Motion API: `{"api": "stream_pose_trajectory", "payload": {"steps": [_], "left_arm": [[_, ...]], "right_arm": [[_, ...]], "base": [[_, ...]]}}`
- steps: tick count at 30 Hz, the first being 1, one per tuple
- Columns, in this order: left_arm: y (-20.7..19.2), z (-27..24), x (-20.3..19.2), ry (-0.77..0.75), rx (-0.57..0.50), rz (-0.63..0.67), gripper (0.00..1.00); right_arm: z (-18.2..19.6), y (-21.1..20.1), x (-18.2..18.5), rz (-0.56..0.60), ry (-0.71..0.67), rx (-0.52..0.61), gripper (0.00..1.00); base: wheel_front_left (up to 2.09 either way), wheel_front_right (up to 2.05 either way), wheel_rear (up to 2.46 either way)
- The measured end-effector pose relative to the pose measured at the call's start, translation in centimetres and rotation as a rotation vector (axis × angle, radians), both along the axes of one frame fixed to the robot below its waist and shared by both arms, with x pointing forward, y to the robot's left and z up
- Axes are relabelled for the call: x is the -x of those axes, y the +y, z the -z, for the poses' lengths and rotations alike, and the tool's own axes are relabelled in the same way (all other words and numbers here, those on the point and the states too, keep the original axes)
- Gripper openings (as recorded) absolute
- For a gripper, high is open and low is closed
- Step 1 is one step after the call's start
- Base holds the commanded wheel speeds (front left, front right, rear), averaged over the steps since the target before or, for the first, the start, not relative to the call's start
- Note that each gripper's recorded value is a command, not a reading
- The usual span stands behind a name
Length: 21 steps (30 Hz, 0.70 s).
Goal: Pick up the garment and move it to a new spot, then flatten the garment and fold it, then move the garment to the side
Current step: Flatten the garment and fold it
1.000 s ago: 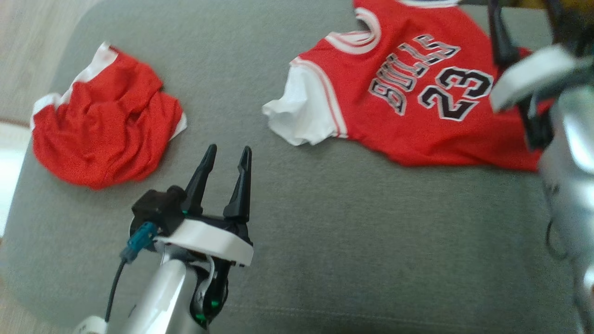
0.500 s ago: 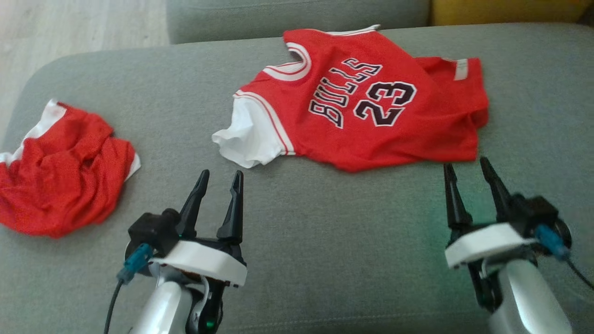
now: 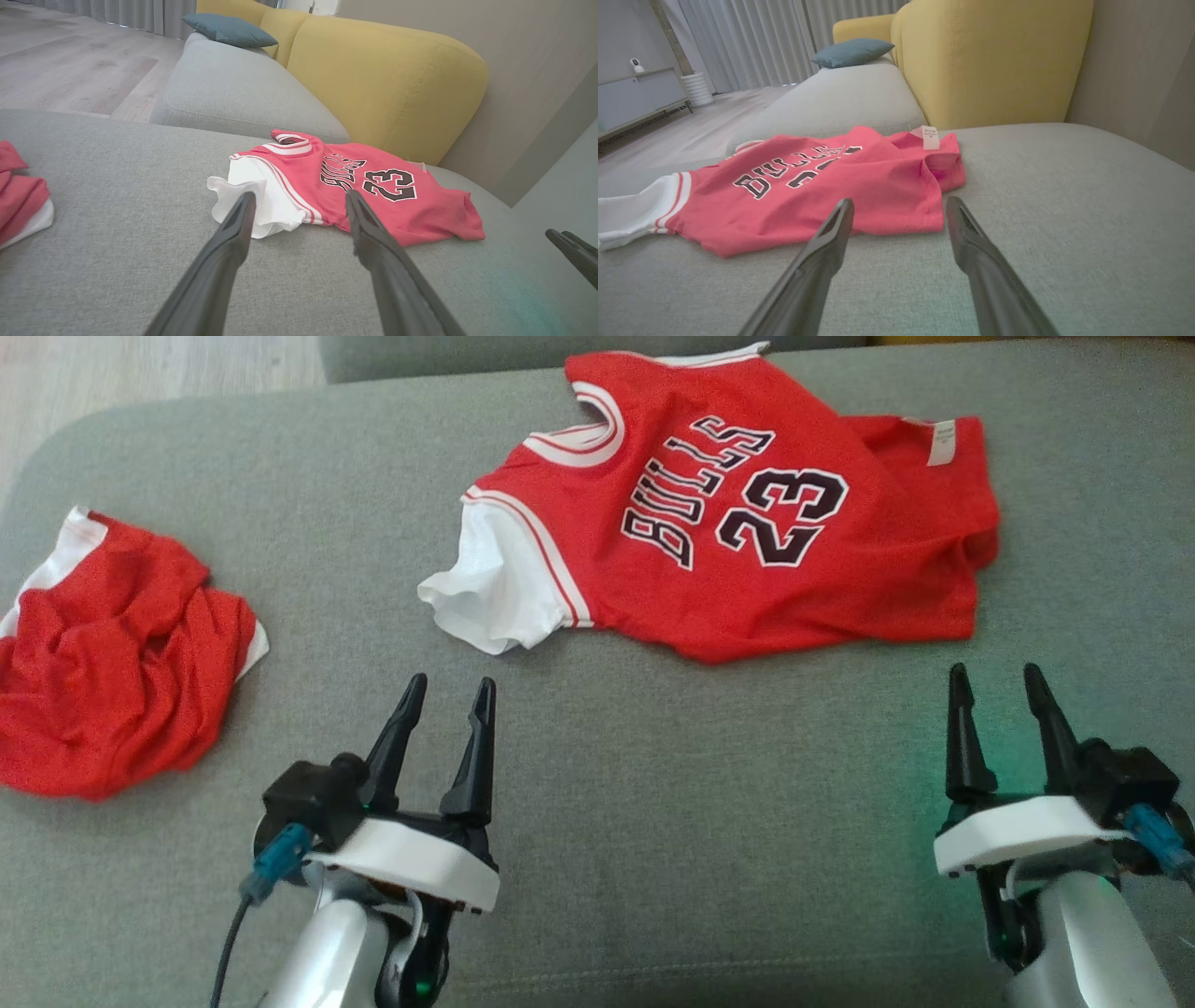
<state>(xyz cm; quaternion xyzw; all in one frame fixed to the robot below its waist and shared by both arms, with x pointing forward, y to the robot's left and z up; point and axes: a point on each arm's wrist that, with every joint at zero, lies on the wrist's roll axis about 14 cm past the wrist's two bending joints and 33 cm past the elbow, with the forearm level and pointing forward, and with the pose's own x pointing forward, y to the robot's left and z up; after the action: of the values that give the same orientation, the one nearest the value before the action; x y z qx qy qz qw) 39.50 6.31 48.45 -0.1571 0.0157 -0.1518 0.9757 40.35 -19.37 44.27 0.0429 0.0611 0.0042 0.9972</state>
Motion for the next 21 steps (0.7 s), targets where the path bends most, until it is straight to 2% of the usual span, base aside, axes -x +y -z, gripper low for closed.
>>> {"api": "stream_pose_trajectory", "payload": {"steps": [7,15,21], "left_arm": [[0.6,1.4,-0.5,0.03,-0.018,-0.01,1.0],[1.7,2.1,-1.3,0.047,-0.027,-0.039,1.0],[2.3,2.9,-1.1,0.072,-0.034,-0.054,1.0]], "right_arm": [[3.2,-1.3,-0.2,0.052,0.091,-0.015,1.0],[3.0,-2.0,-4.4,0.086,0.074,-0.022,1.0],[5.5,-2.3,-5.1,0.106,0.158,-0.019,1.0]], "base": [[0.0,0.0,0.0],[0.0,0.0,0.0],[0.0,0.0,0.0]]}}
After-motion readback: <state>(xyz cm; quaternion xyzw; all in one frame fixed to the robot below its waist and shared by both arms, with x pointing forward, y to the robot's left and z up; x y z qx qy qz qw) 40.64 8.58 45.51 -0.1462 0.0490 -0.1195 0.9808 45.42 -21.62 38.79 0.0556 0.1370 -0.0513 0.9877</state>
